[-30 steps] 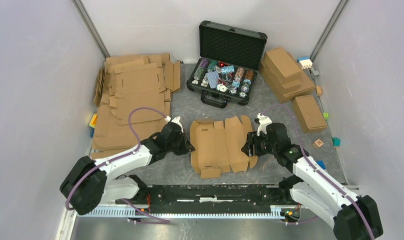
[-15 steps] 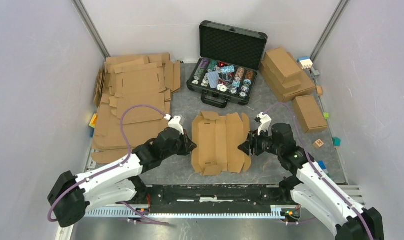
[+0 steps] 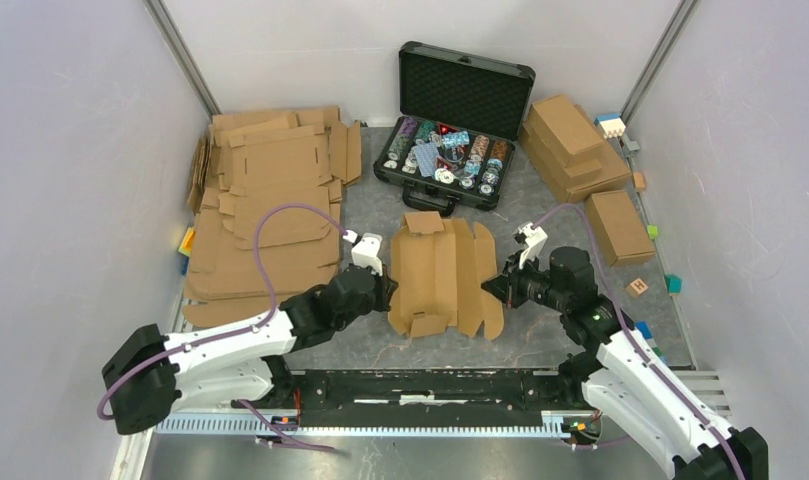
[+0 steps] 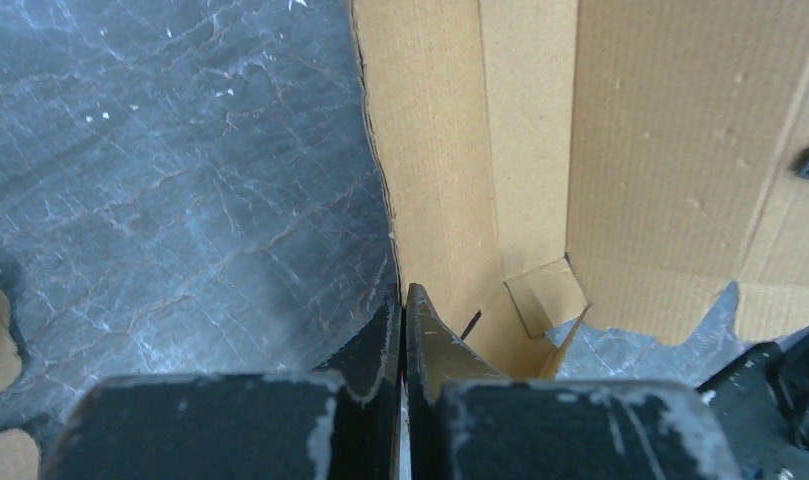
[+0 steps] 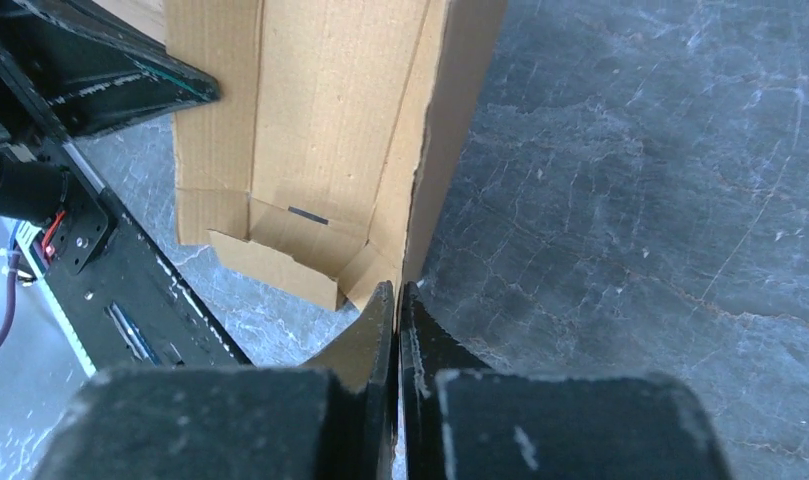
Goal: Fold the paper box
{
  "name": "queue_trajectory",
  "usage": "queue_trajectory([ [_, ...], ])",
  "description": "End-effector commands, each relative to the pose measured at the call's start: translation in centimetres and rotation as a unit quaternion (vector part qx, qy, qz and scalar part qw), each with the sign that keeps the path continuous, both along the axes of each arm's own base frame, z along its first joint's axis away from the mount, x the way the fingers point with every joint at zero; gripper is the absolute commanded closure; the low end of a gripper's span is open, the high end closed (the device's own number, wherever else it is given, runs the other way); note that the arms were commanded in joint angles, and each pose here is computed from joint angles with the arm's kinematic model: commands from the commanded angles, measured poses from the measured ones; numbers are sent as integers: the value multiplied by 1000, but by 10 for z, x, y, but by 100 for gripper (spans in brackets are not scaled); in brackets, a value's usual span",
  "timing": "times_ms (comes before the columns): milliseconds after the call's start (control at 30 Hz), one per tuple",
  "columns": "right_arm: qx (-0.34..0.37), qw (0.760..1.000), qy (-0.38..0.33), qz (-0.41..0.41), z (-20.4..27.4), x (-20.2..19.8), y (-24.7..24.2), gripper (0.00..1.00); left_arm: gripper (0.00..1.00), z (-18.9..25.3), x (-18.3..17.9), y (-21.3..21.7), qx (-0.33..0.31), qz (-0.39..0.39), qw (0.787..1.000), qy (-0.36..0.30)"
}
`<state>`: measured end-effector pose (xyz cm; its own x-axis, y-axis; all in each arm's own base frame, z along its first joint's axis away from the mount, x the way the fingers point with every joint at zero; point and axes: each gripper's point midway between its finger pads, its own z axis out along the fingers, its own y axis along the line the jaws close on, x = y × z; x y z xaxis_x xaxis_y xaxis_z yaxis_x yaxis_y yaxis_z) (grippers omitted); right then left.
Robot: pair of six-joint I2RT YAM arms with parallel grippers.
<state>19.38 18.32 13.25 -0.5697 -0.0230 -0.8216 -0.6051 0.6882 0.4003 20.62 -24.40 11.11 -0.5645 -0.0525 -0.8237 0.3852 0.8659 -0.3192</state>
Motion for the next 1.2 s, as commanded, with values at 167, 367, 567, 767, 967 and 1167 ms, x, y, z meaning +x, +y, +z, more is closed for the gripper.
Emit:
queue_trajectory([
  [167, -11, 994, -102, -37, 51, 21, -12, 96, 98, 42, 49, -38, -9, 10, 990, -142],
  [367, -28, 994, -97, -48, 37, 22, -18, 95, 98, 38, 78, -60, 0, 28, 981, -190],
  [567, -24, 996, -81, -39, 18, 15, -17, 94, 98, 28, 94, -71, 0, 48, 975, -215],
  [767, -19, 996, -74, -38, 19, 14, -15, 93, 98, 34, 88, -63, -32, 51, 971, -233],
  [967, 2, 998, -57, -8, 10, 4, -5, 92, 96, 37, 82, -69, -45, 35, 972, -229],
  [1167, 0, 999, -45, -2, 1, 1, -4, 93, 81, 39, 84, -66, -33, 39, 971, -235],
])
